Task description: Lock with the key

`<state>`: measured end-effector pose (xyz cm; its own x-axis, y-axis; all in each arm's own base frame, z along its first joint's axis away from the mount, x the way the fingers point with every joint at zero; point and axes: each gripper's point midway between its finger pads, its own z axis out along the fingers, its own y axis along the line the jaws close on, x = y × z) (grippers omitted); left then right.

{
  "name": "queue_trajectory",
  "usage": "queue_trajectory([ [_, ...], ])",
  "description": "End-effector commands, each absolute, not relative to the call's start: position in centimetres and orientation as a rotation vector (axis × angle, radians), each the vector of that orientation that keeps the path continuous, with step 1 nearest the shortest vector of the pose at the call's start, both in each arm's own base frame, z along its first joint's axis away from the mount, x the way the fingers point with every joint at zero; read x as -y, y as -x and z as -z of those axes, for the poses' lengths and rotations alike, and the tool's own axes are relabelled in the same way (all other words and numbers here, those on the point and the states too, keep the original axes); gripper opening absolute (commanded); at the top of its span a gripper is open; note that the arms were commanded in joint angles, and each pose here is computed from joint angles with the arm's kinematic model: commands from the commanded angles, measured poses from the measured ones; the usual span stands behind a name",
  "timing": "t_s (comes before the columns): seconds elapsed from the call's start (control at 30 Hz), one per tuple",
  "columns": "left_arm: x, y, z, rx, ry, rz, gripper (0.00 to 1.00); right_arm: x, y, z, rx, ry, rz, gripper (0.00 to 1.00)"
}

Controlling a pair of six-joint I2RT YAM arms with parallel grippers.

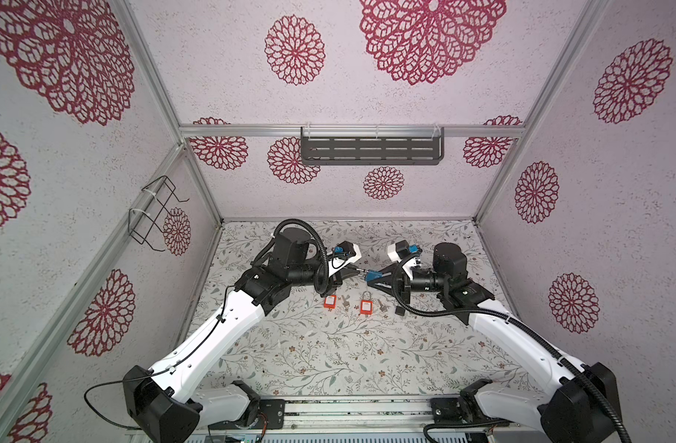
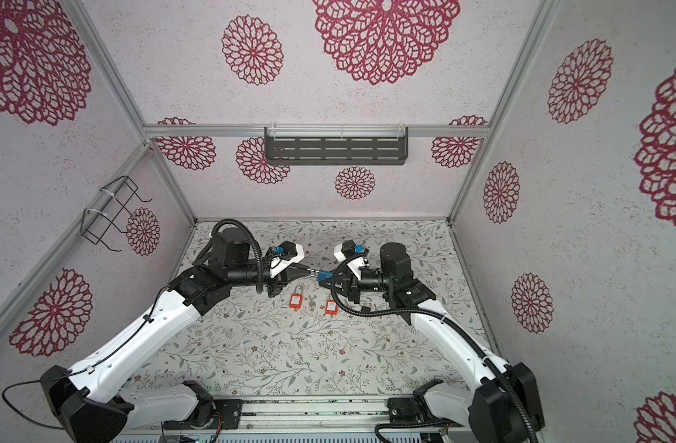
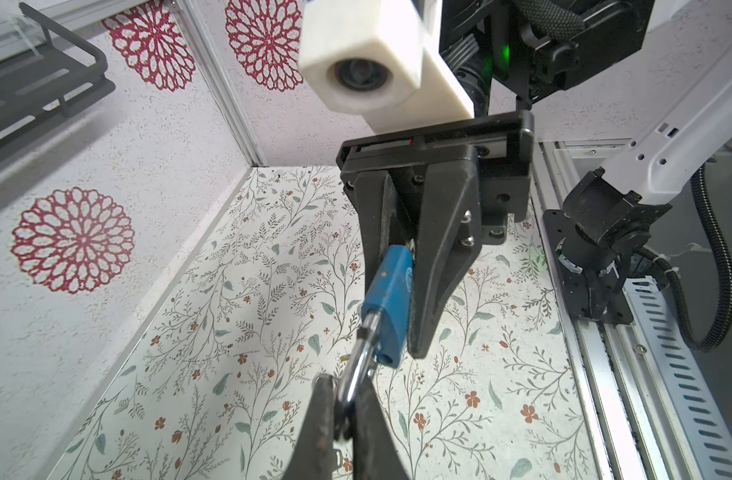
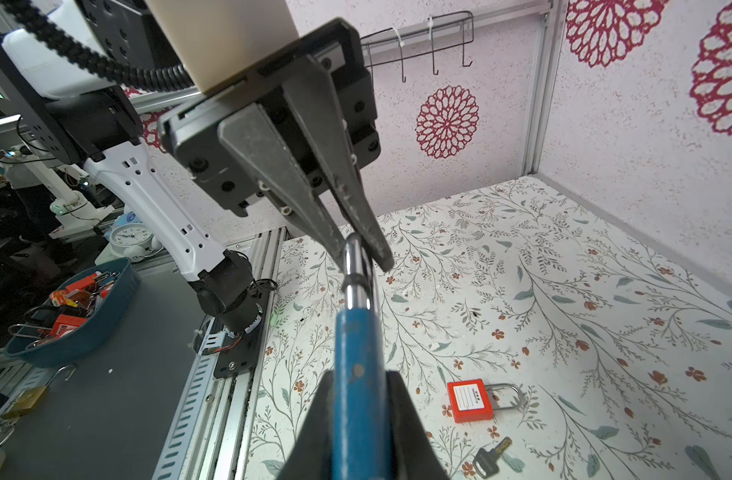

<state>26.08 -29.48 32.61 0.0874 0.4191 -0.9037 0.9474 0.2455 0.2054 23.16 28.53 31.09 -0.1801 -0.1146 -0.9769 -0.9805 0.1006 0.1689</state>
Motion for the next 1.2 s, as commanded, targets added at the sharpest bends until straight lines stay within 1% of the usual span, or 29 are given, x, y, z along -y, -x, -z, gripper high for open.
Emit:
queue_trajectory([
  [0.0,30.2,-24.6,-33.0,-1.473,-1.388,0.739,0.0,-28.4,-23.6,-33.9,-1.366,1.154,-1.104,0.26],
  [0.03,30.2,-24.6,-33.1,-1.473,-1.387,0.745,0.0,-28.3,-23.6,-34.0,-1.363,1.154,-1.089,0.35],
  [0.07,30.2,-24.6,-33.2,-1.469,-1.385,0.754,0.0,-28.2,-23.6,-33.9,-1.365,1.155,-1.079,0.4],
  [0.17,29.9,-24.7,-33.7,-1.467,-1.367,0.779,0.0,-27.9,-23.4,-33.9,-1.37,1.156,-1.068,0.46],
  [0.4,29.7,-24.9,-34.9,-1.437,-1.322,0.808,0.0,-27.7,-22.5,-34.2,-1.377,1.142,-1.118,0.46],
  [0.5,29.6,-24.9,-35.4,-1.418,-1.307,0.827,0.0,-27.5,-22.0,-34.5,-1.358,1.125,-1.129,0.44],
  [0.7,29.5,-25.1,-35.5,-1.413,-1.297,0.856,0.0,-27.7,-21.7,-35.8,-1.322,1.104,-1.194,0.31],
  [1.0,29.5,-25.2,-35.6,-1.417,-1.297,0.862,0.0,-27.8,-21.7,-35.7,-1.315,1.11,-1.205,0.24],
  [1.03,29.5,-25.2,-35.5,-1.419,-1.297,0.863,0.0,-27.8,-21.7,-35.7,-1.314,1.11,-1.204,0.22],
  [1.1,29.4,-25.2,-35.6,-1.419,-1.297,0.866,0.0,-27.8,-21.7,-35.7,-1.312,1.115,-1.202,0.16],
  [1.17,29.4,-25.1,-35.7,-1.415,-1.301,0.877,0.0,-27.8,-21.6,-35.6,-1.311,1.12,-1.204,0.12],
])
